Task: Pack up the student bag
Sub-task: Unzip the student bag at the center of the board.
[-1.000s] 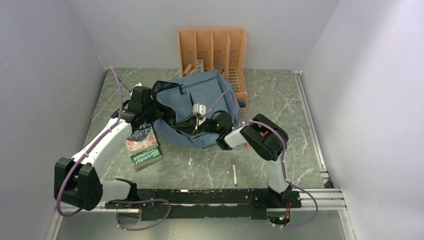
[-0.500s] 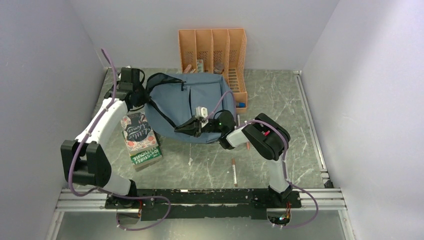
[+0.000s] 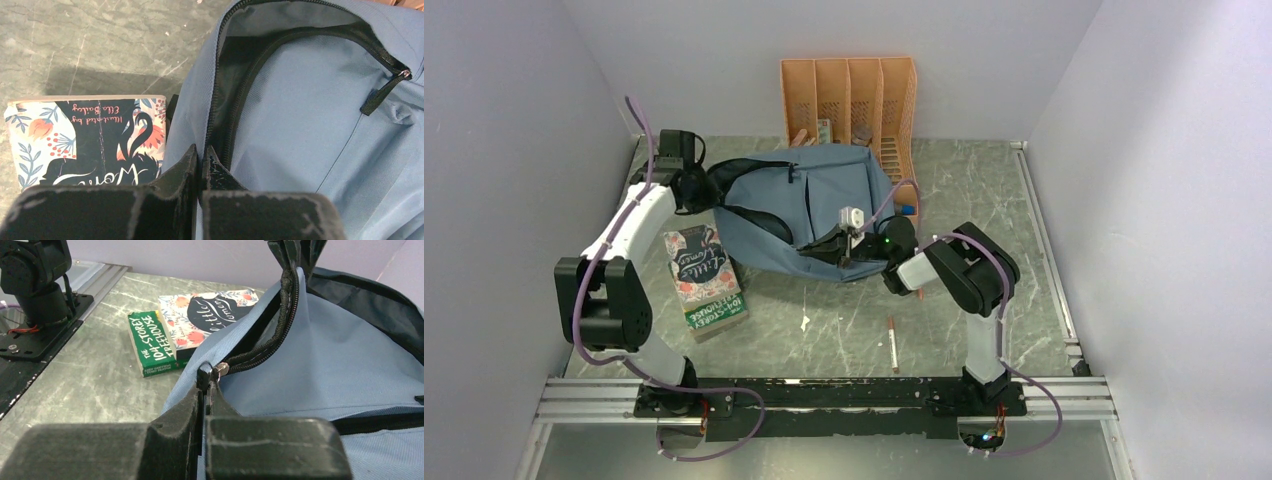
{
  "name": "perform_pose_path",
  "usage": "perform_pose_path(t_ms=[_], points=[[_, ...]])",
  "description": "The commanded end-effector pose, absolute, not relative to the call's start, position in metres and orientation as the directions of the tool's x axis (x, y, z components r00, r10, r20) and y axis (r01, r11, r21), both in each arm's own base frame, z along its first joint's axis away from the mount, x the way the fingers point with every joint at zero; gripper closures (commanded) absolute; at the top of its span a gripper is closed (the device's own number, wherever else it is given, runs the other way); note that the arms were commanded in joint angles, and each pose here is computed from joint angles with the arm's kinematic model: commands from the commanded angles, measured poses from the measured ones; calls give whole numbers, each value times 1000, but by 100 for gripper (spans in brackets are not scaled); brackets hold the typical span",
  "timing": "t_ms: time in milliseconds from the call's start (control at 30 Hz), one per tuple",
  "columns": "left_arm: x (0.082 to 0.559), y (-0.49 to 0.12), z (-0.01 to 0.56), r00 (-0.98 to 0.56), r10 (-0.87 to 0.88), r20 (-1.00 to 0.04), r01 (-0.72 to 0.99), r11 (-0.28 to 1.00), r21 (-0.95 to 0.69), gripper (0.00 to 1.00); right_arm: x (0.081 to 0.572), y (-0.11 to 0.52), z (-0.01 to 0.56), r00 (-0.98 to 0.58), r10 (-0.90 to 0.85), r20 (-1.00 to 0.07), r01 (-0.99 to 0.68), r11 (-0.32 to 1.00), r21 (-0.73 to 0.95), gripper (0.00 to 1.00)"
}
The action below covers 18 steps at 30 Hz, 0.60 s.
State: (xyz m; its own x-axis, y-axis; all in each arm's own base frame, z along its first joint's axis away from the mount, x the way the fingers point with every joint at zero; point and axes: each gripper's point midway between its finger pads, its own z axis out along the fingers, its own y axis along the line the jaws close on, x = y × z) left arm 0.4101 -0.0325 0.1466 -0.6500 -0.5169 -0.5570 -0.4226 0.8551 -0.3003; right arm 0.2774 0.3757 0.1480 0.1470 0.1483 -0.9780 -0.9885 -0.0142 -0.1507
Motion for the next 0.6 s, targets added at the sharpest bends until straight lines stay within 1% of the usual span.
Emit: perform_pose_path(t_ms=[0, 67, 100, 167, 233, 300, 333, 400, 567], points=[[443, 22, 186, -488, -522, -700, -465, 834, -297, 95, 255, 361, 146, 181, 146, -973, -968, -149, -202, 100], [443, 13, 187, -507, -514, -692, -420, 848, -322, 95, 257, 362, 147, 182, 151, -972, -967, -150, -204, 100], [442, 6, 186, -523, -515, -680, -392, 853, -344, 91, 258, 364, 149, 179, 158, -971, -969, -144, -202, 100], [433, -12, 180, -555, -529, -642, -342, 848, -404, 80, 260, 368, 154, 184, 169, -968, -969, -136, -208, 100], [421, -26, 175, -578, -542, -610, -306, 837, -454, 66, 262, 374, 159, 196, 181, -964, -967, -125, -220, 100], [403, -36, 169, -600, -548, -583, -295, 829, -476, 53, 262, 380, 164, 200, 192, -961, -966, -123, -226, 100], [394, -38, 166, -605, -551, -575, -299, 827, -477, 49, 260, 384, 165, 200, 196, -960, -966, -127, -227, 100], [379, -40, 166, -608, -563, -559, -311, 817, -485, 45, 258, 390, 168, 207, 206, -957, -963, -131, -236, 100], [351, -54, 176, -603, -582, -546, -307, 801, -514, 44, 255, 400, 169, 205, 214, -955, -962, -136, -237, 100]])
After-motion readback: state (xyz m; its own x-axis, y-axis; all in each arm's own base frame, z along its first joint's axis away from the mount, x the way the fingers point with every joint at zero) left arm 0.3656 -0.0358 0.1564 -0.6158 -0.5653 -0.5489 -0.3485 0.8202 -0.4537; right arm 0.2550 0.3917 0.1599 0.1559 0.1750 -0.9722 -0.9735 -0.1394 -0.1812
